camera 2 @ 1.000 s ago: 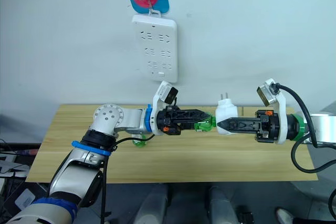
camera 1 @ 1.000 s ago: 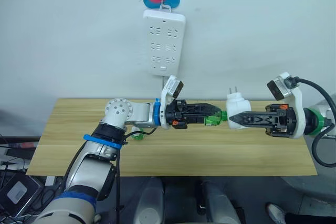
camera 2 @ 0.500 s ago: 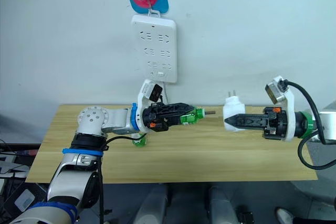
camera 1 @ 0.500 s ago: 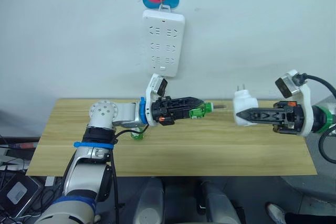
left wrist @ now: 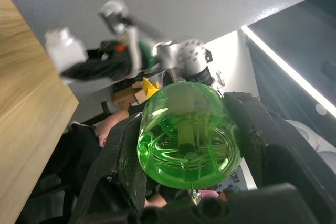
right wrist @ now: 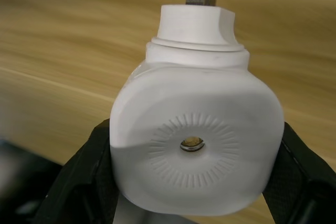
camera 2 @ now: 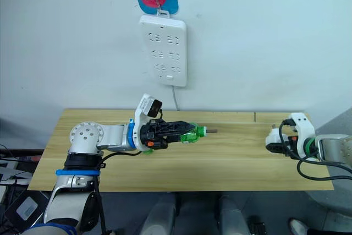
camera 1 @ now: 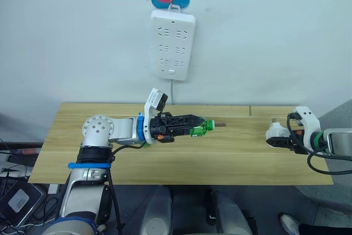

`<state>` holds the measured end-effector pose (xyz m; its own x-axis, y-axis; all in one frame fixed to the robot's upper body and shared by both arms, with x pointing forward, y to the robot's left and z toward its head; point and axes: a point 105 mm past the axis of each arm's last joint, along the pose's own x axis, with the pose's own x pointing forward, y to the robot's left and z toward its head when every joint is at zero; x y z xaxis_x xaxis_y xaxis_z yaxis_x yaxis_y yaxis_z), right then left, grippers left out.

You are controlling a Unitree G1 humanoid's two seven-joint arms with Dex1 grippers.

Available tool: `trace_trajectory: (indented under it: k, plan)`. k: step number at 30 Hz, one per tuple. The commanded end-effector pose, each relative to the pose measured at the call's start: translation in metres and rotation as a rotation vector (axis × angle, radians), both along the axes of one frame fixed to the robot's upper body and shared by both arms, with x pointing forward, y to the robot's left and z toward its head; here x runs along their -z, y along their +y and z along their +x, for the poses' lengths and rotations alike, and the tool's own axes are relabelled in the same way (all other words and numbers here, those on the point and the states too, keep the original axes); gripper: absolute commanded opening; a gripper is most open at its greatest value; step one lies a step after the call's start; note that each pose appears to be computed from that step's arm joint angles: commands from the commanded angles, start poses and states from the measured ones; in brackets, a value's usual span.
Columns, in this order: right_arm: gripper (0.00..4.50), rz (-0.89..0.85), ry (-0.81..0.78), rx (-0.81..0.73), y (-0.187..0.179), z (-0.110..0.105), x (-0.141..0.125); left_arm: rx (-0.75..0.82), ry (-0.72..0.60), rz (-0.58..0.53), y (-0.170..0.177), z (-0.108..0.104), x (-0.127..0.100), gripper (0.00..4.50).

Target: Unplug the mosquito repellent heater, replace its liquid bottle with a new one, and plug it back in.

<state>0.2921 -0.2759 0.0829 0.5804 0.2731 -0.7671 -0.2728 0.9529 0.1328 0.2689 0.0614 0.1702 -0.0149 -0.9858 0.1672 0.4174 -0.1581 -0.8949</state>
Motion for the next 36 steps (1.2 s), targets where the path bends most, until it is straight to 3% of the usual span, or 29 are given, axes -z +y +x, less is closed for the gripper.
trace_trajectory:
  k: [1,6,15,19,24,28,30,36]
  plan:
    - [3.1,-0.153,-0.041,0.036,-0.027,0.009,0.013,0.001,-0.043,-0.009,0.001,-0.005,-0.006,2.26]
    - [3.1,-0.176,0.042,0.114,-0.047,0.007,0.039,0.002,-0.052,0.016,0.003,-0.009,-0.002,2.26]
    - [3.1,-0.167,0.095,0.097,-0.053,0.001,0.053,-0.011,-0.067,0.022,0.004,-0.007,-0.002,2.26]
    - [4.32,-0.159,0.089,0.076,-0.053,0.001,0.048,-0.008,-0.063,0.025,0.004,-0.007,-0.001,2.26]
    - [4.42,-0.15,0.05,0.046,-0.055,-0.007,0.013,-0.008,-0.063,0.02,0.003,-0.006,0.0,2.26]
    - [4.42,-0.055,-0.03,0.026,-0.034,-0.011,-0.037,-0.059,-0.098,0.003,0.004,0.003,-0.002,2.26]
    - [4.42,0.089,-0.075,0.018,-0.013,-0.01,-0.057,-0.106,-0.199,0.0,0.002,0.007,-0.005,2.26]
    - [4.42,0.686,-0.272,-0.139,0.048,-0.028,-0.109,-0.422,-0.833,0.03,-0.021,0.037,-0.028,2.26]
